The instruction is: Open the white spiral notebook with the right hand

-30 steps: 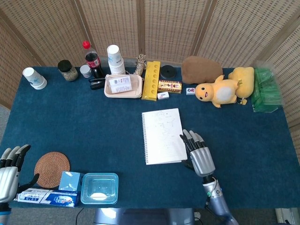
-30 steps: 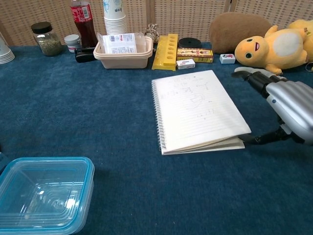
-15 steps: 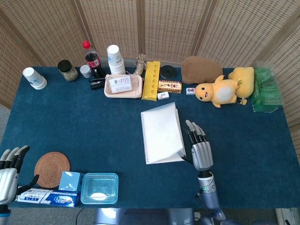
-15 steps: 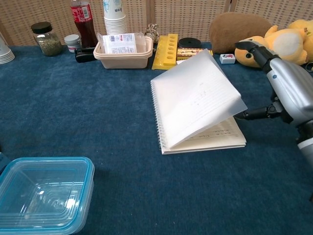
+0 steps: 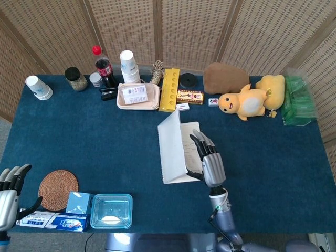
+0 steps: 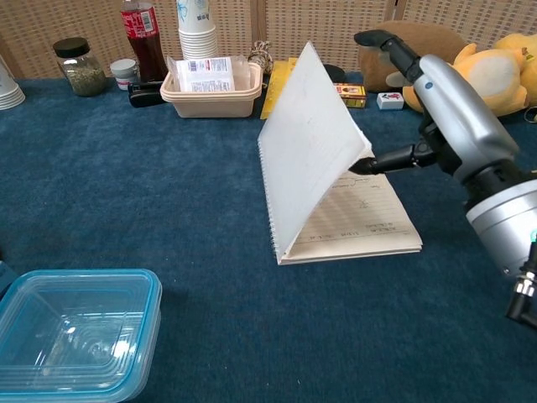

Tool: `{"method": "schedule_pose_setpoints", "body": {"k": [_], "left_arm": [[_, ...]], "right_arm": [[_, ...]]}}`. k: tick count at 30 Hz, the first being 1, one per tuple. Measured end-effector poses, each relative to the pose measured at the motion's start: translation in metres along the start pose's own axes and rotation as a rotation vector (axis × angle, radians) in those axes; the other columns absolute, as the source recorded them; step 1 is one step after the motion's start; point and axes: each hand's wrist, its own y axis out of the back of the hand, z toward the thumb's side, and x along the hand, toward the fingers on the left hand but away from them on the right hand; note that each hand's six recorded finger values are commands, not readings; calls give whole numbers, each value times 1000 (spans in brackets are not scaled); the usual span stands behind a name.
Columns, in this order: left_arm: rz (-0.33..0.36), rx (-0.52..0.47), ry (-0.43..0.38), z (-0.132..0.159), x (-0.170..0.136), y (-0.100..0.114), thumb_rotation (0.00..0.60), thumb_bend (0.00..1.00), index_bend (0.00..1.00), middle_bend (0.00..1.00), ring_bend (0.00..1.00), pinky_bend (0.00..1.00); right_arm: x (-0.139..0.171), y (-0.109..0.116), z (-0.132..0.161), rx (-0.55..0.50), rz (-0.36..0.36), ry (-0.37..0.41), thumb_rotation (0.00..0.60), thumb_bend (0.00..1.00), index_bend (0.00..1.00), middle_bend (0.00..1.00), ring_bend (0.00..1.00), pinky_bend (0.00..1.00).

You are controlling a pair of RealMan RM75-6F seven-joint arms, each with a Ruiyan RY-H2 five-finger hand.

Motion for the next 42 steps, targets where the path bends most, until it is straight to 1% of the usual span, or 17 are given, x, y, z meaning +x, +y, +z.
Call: {"method": "schedule_pose_setpoints", "body": {"k": [5, 13, 23, 26, 29, 33, 37, 42], "left_arm": [[0, -8, -2, -1, -1, -1, 600, 236, 154, 138, 82, 0], [4, -20, 2, -5, -3, -2, 600, 235, 154, 138, 81, 0], [11, -32, 21, -17, -11, 0, 600, 235, 154, 138, 81, 0], [13, -33, 29, -20, -13, 0, 600, 236, 154, 138, 82, 0], [15, -32, 33, -22, -15, 1, 600, 236, 153, 138, 81, 0], [18, -26, 36, -24, -15, 3, 600, 236, 154, 138, 81, 0], [11, -15, 32, -23, -14, 2, 600, 236, 158, 138, 82, 0], [-5, 1, 25, -19, -11, 0, 600, 235, 162, 138, 81, 0]], "right_arm": [[-7, -3, 25, -59, 57, 9, 600, 158, 87, 104, 104, 175], [-8, -16, 58, -106, 152, 22, 600, 157, 75, 99, 98, 180], [2, -49, 96, -140, 331, 36, 600, 155, 63, 93, 95, 196], [5, -57, 103, -150, 368, 38, 600, 157, 61, 93, 95, 199], [5, -60, 106, -147, 376, 40, 600, 155, 61, 93, 94, 199], [3, -54, 100, -136, 363, 29, 600, 156, 62, 93, 94, 199], [0, -44, 89, -117, 339, 11, 600, 155, 61, 93, 94, 199], [-1, -23, 66, -68, 299, -18, 600, 157, 62, 93, 95, 199]]}}
